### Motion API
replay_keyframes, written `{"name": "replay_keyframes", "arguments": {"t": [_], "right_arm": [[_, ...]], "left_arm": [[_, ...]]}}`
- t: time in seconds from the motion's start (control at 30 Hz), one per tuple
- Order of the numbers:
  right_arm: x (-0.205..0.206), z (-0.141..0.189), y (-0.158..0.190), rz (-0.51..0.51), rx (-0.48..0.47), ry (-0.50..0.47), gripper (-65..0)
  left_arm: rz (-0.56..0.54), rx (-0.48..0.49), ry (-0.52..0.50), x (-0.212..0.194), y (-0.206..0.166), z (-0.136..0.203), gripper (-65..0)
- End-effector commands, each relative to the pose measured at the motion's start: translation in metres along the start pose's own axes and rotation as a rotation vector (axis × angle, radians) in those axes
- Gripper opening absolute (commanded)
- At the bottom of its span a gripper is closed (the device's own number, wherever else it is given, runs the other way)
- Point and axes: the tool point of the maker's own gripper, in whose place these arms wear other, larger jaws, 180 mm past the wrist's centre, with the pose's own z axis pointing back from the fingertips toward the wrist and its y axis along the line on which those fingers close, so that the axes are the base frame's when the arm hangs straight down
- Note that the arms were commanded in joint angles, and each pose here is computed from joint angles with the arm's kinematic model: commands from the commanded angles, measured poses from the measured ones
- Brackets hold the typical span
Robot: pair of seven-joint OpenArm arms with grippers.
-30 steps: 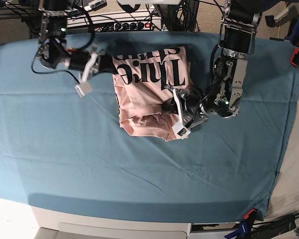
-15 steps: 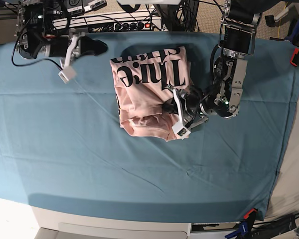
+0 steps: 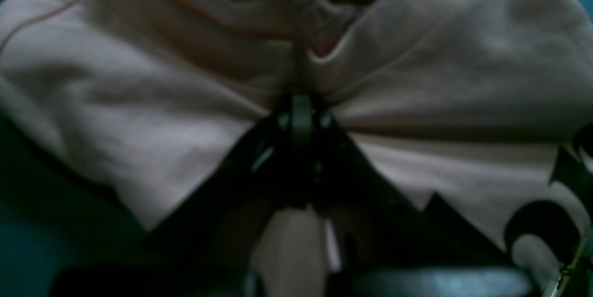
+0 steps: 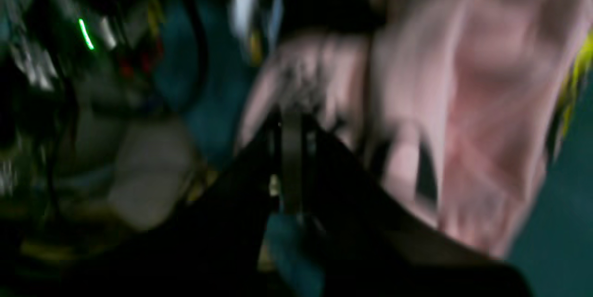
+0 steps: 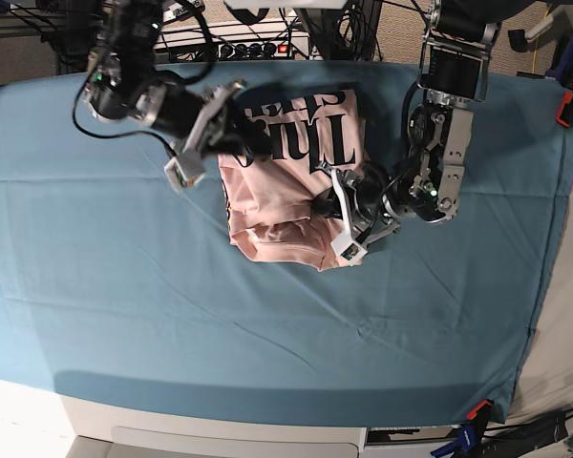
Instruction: Fold the T-shirt properly
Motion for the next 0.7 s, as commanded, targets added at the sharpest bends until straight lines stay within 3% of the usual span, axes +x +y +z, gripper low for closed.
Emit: {"name": "replay_keyframes", "arguments": {"t": [0.0, 0.23, 0.4, 0.67], "right_arm": [[0.009, -0.002, 0.001, -0.007, 0.014, -0.044, -65.0], [0.009, -0.033, -0.023, -0.166, 0.078, -0.083, -65.0], [0.000, -0.056, -0.033, -0.296, 0.153, -0.060, -65.0], [-0.023, -0.060, -0.040, -0.289, 0.101, 0.045, -65.0]], "left_arm": [[-0.013, 0.033, 0.037, -0.004, 0.006, 0.002, -65.0], [-0.015, 0.031, 0.037, -0.005, 0.006, 0.002, -65.0], [-0.015, 0.031, 0.038, -0.005, 0.006, 0.002, -65.0], [-0.010, 0.029, 0.044, -0.009, 0.005, 0.001, -65.0]]}}
